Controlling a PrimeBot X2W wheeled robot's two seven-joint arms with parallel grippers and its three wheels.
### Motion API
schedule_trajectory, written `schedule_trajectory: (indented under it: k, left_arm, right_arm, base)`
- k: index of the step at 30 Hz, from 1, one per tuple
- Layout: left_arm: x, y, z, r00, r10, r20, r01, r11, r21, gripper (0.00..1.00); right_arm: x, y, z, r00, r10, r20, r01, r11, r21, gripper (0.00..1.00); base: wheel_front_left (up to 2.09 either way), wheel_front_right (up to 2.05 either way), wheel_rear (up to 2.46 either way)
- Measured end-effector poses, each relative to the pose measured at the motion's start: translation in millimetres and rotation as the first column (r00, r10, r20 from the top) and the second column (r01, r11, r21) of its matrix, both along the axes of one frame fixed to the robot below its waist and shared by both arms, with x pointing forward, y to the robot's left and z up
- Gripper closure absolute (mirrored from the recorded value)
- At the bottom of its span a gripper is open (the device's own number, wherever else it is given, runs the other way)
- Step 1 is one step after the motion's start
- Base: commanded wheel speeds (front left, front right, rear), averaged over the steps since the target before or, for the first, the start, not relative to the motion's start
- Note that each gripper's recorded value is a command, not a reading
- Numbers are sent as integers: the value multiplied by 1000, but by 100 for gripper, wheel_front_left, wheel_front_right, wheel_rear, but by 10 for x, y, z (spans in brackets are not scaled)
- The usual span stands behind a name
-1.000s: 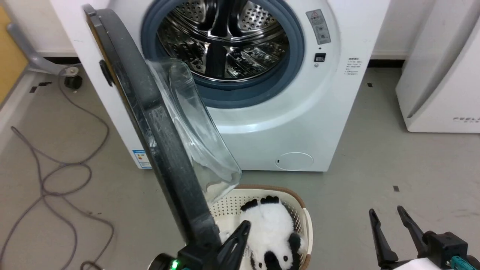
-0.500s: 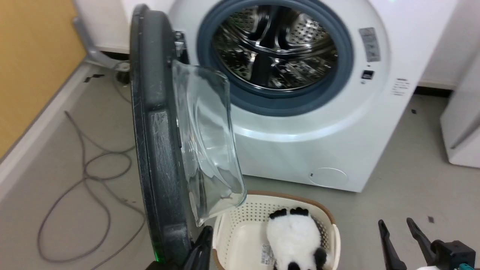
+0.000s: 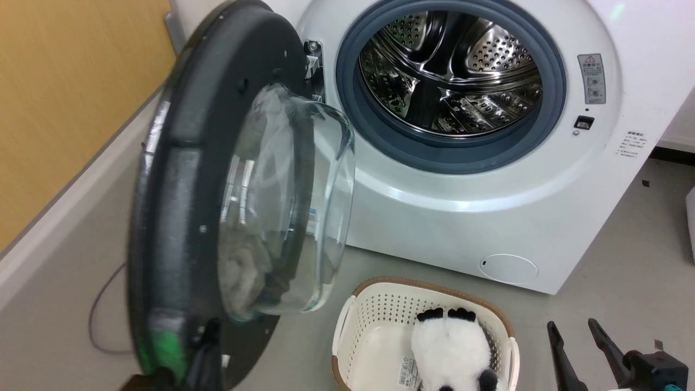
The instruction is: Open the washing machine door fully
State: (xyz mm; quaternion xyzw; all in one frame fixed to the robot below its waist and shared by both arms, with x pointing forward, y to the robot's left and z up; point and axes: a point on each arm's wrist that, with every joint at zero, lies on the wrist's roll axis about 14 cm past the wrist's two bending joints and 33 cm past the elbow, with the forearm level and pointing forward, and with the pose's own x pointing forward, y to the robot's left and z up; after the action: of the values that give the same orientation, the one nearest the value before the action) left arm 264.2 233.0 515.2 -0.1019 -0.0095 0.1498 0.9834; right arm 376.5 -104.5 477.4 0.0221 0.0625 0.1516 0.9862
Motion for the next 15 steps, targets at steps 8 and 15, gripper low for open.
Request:
schedule_trajectory:
  k: [8, 15]
  left_arm:
    - [105, 704, -72, 989, 144, 13, -145, 989, 7, 100]
    - [196, 1397, -166, 962, 273, -17, -271, 960, 68, 100]
  right_arm:
    - [-20, -69, -59, 1000, -21, -21, 21, 1000, 0, 0]
    - [-53, -174, -108, 998, -53, -36, 53, 999, 0, 0]
  base:
    - [0, 0, 0]
    - [0, 0, 0]
